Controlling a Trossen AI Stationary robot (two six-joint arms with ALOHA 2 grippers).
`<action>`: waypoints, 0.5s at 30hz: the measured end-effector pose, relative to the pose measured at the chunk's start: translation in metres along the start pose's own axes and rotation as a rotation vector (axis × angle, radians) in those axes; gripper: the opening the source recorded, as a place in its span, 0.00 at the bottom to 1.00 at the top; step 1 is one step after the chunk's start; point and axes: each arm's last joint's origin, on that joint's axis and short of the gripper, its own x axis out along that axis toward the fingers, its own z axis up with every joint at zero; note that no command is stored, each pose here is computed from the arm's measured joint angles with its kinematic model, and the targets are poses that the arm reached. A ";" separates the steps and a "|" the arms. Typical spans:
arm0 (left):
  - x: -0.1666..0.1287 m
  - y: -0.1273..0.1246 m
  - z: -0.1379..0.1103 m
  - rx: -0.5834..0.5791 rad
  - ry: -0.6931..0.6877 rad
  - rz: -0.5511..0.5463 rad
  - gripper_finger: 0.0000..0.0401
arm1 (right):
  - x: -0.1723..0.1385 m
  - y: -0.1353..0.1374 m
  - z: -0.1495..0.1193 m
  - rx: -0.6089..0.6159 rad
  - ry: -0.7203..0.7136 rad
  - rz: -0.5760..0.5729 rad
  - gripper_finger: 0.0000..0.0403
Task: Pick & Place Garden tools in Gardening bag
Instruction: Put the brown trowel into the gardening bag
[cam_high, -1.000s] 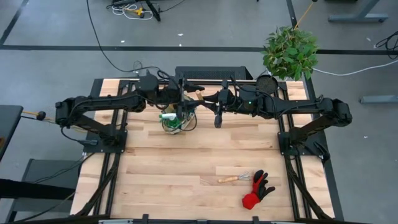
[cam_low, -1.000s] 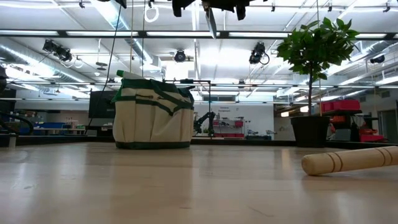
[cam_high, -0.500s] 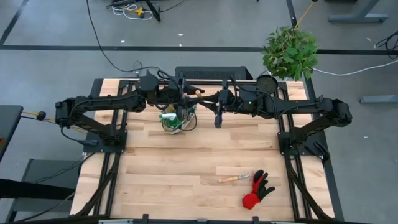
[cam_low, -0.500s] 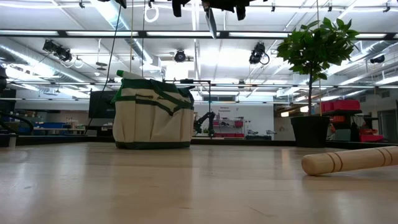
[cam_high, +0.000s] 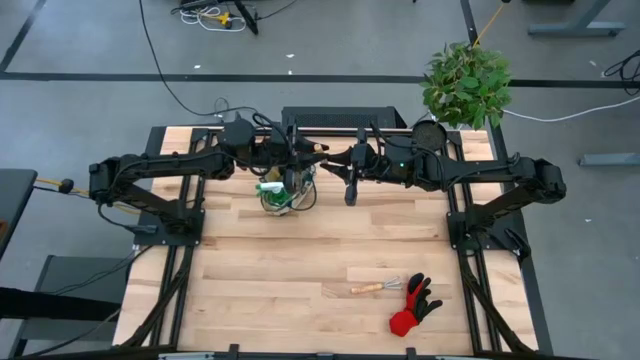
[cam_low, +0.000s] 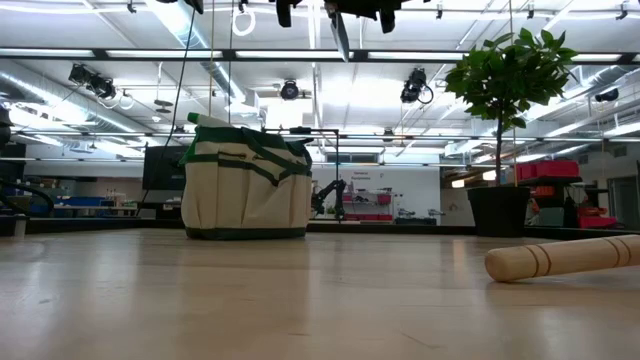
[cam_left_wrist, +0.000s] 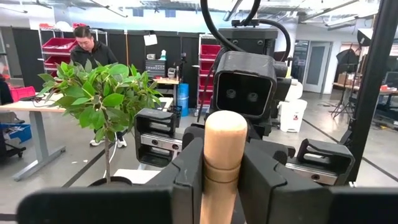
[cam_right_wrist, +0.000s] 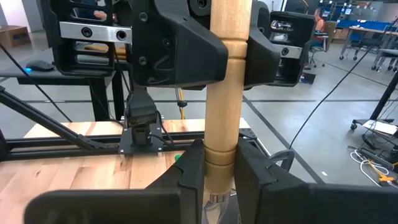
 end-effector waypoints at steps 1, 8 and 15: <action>0.000 0.000 0.000 0.000 0.000 0.000 0.19 | 0.000 0.000 0.000 0.000 0.000 0.000 0.14; 0.000 0.000 0.000 -0.005 0.003 -0.001 0.19 | 0.000 0.000 0.000 -0.002 0.000 0.000 0.16; -0.002 -0.001 0.000 -0.053 0.025 -0.021 0.19 | -0.001 0.000 0.001 -0.003 -0.005 0.001 0.32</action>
